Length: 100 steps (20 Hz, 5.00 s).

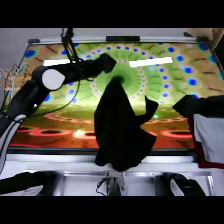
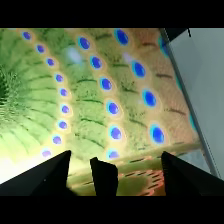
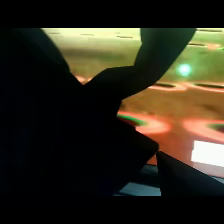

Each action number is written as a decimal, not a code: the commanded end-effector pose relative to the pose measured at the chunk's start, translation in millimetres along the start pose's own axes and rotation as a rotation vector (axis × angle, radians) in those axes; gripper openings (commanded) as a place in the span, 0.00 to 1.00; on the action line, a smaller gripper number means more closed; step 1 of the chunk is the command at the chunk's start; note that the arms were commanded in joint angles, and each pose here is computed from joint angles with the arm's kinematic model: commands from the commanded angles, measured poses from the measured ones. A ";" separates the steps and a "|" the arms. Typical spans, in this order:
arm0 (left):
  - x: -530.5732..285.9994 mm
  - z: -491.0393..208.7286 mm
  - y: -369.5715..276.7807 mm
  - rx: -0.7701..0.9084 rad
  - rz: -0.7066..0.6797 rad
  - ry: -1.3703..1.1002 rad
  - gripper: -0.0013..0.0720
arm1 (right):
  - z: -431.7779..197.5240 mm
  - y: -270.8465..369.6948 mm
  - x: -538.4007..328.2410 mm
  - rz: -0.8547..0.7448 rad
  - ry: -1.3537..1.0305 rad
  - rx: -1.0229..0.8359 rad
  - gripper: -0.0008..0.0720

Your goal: Fold the shirts.

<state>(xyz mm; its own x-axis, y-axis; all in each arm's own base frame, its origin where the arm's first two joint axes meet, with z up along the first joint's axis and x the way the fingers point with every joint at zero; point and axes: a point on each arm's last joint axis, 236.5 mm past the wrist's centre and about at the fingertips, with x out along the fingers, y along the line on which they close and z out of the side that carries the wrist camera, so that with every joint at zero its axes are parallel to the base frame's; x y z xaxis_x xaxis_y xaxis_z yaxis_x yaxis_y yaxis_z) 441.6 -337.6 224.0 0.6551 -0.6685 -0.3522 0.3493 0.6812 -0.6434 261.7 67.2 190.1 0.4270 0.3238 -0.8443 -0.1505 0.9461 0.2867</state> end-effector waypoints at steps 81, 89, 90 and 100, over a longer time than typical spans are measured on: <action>-107.8 -76.6 141.9 0.015 0.248 0.233 0.11 | 0.6 31.1 224.8 -0.008 0.259 -0.073 0.87; -125.0 -33.8 156.1 0.080 0.279 0.162 0.11 | -25.0 -42.7 179.3 -0.145 0.433 -0.142 0.90; -125.0 -39.4 156.0 0.077 0.278 0.185 0.11 | -23.9 -30.1 187.7 -0.074 0.408 -0.127 0.90; -132.3 -67.5 156.6 0.077 0.287 0.310 0.11 | -50.2 92.7 232.3 0.137 0.296 -0.575 0.91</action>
<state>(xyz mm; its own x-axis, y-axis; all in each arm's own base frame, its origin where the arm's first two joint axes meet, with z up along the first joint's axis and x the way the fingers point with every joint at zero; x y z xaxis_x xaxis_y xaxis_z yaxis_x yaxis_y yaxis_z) 367.3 -161.9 124.4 0.5163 -0.4960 -0.6981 0.2366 0.8661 -0.4404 309.1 190.5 -3.8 0.0804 0.3199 -0.9440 -0.5351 0.8129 0.2299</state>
